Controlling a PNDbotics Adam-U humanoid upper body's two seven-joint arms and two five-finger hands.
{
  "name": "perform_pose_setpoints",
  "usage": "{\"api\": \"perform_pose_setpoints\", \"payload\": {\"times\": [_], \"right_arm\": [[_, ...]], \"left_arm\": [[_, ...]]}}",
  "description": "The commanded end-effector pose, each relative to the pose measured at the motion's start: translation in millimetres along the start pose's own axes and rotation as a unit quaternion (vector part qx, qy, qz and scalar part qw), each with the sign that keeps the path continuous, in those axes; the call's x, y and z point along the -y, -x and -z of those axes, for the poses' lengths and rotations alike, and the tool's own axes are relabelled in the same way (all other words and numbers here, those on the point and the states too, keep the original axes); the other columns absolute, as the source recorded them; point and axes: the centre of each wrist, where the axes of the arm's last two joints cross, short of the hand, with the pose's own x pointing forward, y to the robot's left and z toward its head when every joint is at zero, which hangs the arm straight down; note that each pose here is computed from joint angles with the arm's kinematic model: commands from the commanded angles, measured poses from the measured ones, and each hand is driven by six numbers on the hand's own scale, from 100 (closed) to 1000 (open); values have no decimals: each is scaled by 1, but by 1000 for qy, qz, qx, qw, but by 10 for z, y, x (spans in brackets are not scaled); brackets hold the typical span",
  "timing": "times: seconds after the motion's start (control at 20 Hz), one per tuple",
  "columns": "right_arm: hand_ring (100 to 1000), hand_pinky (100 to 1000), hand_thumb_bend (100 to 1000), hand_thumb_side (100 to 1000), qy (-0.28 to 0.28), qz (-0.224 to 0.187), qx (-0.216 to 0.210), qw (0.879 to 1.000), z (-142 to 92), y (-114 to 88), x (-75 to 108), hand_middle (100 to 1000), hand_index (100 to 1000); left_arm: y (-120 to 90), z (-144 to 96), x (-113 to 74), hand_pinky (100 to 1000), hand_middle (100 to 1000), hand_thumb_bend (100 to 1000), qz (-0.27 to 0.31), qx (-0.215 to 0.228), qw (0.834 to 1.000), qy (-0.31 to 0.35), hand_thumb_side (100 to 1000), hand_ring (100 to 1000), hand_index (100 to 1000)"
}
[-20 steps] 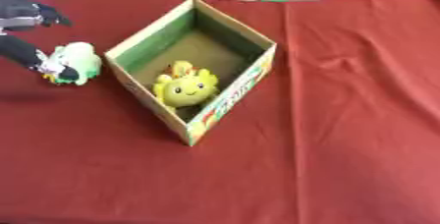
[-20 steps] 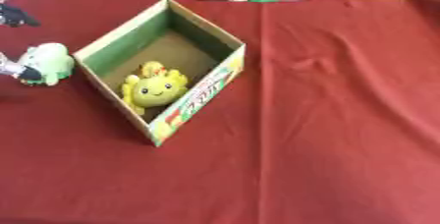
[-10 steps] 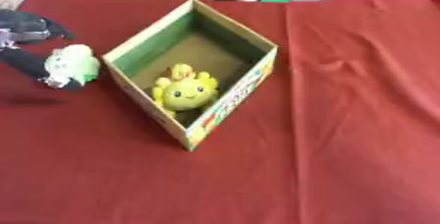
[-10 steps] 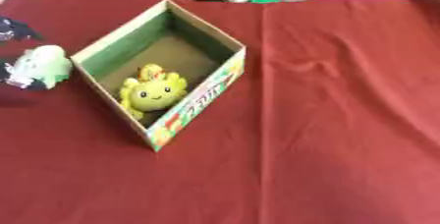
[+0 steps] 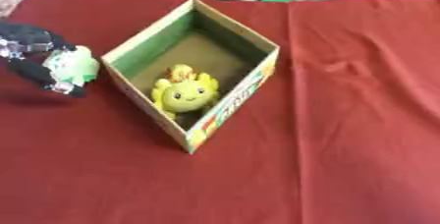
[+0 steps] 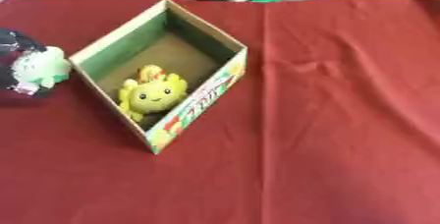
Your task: Pick up objects on the table and place them in the box.
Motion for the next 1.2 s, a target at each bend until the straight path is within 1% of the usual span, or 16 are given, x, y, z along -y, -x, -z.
{"api": "perform_pose_setpoints", "payload": {"times": [0.05,0.35,0.4,0.45,0.55,0.7,0.8,0.85,0.9,0.95,1.0,1.05,1.1,1.2], "right_arm": [[761,881,100,833,1,-8,15,1000,33,-76,25,749,854],[759,882,100,827,2,-8,12,1000,25,-69,17,749,853],[759,882,100,824,2,-8,11,1000,23,-68,16,749,854],[759,882,100,821,3,-8,10,1000,21,-66,17,750,854],[759,883,100,819,4,-10,9,1000,16,-62,19,751,854],[758,883,100,813,3,-11,7,1000,13,-60,20,739,854],[758,883,100,811,1,-12,5,1000,9,-57,19,730,854],[758,884,100,808,1,-13,4,1000,7,-55,20,725,854],[758,884,100,806,1,-13,3,1000,5,-53,21,722,854],[758,884,100,804,1,-14,2,1000,2,-51,21,720,854],[758,884,100,804,1,-14,1,1000,0,-49,21,720,854],[758,885,100,802,2,-14,0,1000,-2,-47,21,717,854],[758,885,100,801,3,-14,-1,1000,-4,-46,21,717,854],[758,885,100,802,3,-13,-2,1000,-7,-44,20,716,854]], "left_arm": [[95,-51,-46,820,902,682,-3,-17,1000,-5,866,885,1000],[123,-16,-7,813,896,650,-14,-22,1000,-1,891,881,1000],[126,-13,-4,810,892,631,-16,-22,1000,-1,898,878,1000],[127,-12,-4,802,885,591,-18,-21,1000,-2,907,872,1000],[131,-14,-9,793,871,558,-23,-19,1000,-4,909,866,1000],[136,-16,-23,773,853,393,-30,-19,999,-8,907,854,978],[137,-15,-29,764,844,350,-34,-17,999,-8,893,846,963],[138,-16,-33,754,837,263,-36,-16,999,-8,863,839,949],[138,-18,-39,752,835,220,-38,-15,999,-9,848,838,945],[138,-21,-45,747,831,146,-39,-13,999,-10,811,836,941],[139,-26,-49,747,831,146,-40,-12,999,-12,811,836,941],[141,-31,-55,740,822,100,-40,-12,999,-14,728,830,933],[141,-34,-59,731,813,100,-40,-12,999,-16,644,824,924],[142,-43,-69,716,798,100,-40,-12,999,-24,532,812,907]]}}
